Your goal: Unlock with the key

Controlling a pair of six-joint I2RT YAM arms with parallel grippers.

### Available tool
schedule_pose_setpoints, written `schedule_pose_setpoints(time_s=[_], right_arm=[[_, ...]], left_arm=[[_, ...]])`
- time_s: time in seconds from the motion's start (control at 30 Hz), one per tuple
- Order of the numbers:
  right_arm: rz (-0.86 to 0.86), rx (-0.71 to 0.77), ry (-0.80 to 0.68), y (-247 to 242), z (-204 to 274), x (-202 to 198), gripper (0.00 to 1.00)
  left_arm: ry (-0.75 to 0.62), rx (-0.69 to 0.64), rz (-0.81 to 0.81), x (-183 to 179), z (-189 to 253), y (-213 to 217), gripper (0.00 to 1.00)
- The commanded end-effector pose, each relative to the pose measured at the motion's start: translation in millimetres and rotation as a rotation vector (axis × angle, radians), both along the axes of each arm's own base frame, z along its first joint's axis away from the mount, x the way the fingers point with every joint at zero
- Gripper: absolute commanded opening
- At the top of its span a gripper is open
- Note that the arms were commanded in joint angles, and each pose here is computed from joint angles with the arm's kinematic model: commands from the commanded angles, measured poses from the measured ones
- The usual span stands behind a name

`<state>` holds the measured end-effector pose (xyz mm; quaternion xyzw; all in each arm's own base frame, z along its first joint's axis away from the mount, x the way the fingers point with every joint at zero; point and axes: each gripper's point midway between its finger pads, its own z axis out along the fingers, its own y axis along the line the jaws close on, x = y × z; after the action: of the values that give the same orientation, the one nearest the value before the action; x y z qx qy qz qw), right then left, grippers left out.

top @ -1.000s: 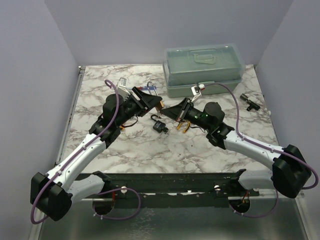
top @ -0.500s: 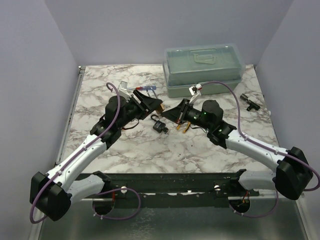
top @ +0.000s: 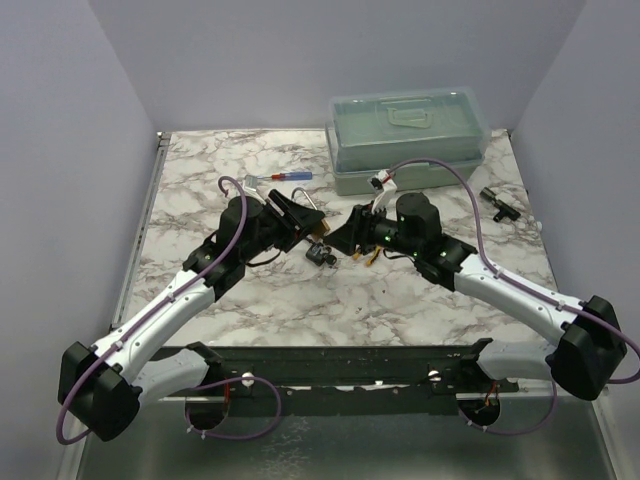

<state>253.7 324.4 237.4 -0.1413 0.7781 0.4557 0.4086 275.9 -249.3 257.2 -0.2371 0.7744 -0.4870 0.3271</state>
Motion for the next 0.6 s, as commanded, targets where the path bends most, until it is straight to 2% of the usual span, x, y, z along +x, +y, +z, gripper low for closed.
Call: schedule_pose_setpoints(time_s=[0.0, 0.23, 0.57], right_arm=[[0.046, -0.060, -0.068, -7, 8, -6, 0.57], [0.026, -0.076, -0.092, -9, 12, 0, 0.72], [0.083, -0.023, -0.120, 6, 27, 1, 0.73]], left_arm=[[-0.028, -0.054, 0.031, 5, 19, 0, 0.00], [-0.021, -0.054, 0.026, 5, 17, -2, 0.00], [0.000, -0.063, 0.019, 4, 14, -4, 0.00]])
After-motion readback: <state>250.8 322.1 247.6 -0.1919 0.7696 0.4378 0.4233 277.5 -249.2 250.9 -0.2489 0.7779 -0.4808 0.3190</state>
